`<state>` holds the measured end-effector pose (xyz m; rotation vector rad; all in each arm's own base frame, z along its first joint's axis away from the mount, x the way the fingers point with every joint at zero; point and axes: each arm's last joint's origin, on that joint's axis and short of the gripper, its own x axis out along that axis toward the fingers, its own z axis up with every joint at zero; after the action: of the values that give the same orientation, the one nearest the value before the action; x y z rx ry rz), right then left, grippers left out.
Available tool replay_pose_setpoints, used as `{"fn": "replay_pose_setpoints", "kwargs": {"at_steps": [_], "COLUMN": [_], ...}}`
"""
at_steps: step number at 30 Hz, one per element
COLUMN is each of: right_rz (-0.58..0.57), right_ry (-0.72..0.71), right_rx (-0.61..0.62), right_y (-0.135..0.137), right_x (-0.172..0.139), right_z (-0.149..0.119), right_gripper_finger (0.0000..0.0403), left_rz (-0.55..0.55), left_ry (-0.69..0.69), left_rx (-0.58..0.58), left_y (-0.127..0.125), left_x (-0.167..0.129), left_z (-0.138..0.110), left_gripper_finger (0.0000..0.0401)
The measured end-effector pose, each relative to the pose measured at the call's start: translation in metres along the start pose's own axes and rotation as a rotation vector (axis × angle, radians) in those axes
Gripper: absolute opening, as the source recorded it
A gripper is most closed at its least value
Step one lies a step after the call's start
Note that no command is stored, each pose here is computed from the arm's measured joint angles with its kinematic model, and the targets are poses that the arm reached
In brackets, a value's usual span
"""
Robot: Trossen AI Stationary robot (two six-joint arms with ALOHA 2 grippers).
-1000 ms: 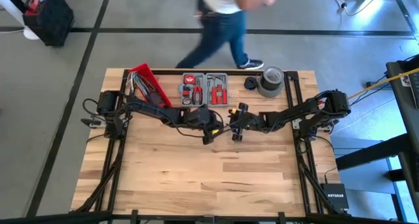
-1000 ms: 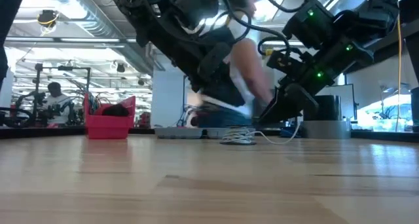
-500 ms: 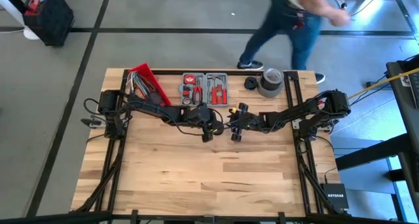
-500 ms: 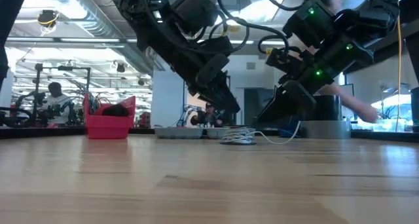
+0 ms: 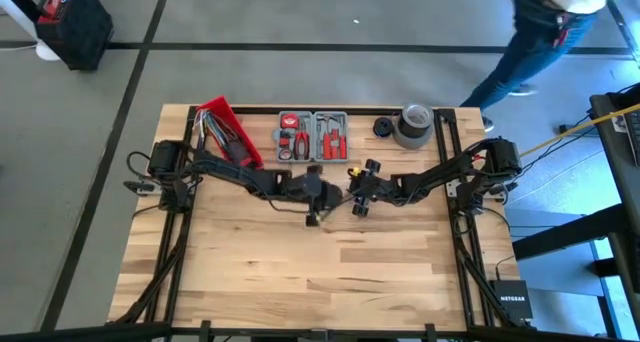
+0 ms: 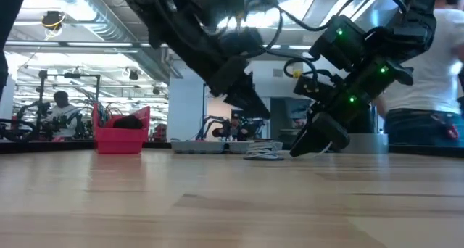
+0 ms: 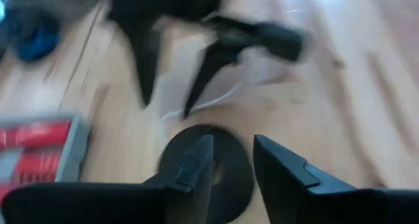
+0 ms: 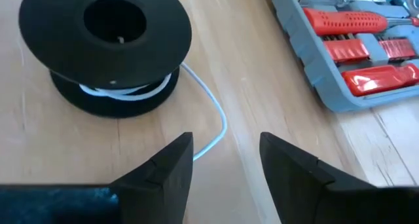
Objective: Coil cords
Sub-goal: Coil the white wire into the spool
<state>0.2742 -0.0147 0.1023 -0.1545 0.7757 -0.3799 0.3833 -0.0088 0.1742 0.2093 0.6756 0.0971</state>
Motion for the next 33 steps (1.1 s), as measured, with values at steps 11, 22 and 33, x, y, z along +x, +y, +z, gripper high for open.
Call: {"fn": "replay_pose_setpoints", "kwargs": {"at_steps": [11,22,33], "right_rz": [0.000,0.001,0.016], "right_ry": [0.002,-0.012,-0.012], "right_rx": [0.008,0.015,0.018], "right_y": [0.000,0.000,0.000], "right_x": [0.000,0.000,0.000], "right_z": [0.000,0.001,0.001], "right_gripper_finger": [0.0182,0.0182,0.0182], "left_rz": [0.231,0.376,0.381], "left_ry": [0.135,0.150,0.138], "left_rx": [0.417,0.568,0.582], "left_y": [-0.045,-0.049,-0.046], "left_x": [-0.011,0.016,0.023], "left_z": [-0.021,-0.036,-0.037], "left_gripper_finger": [0.0103,0.0103,0.0100]}}
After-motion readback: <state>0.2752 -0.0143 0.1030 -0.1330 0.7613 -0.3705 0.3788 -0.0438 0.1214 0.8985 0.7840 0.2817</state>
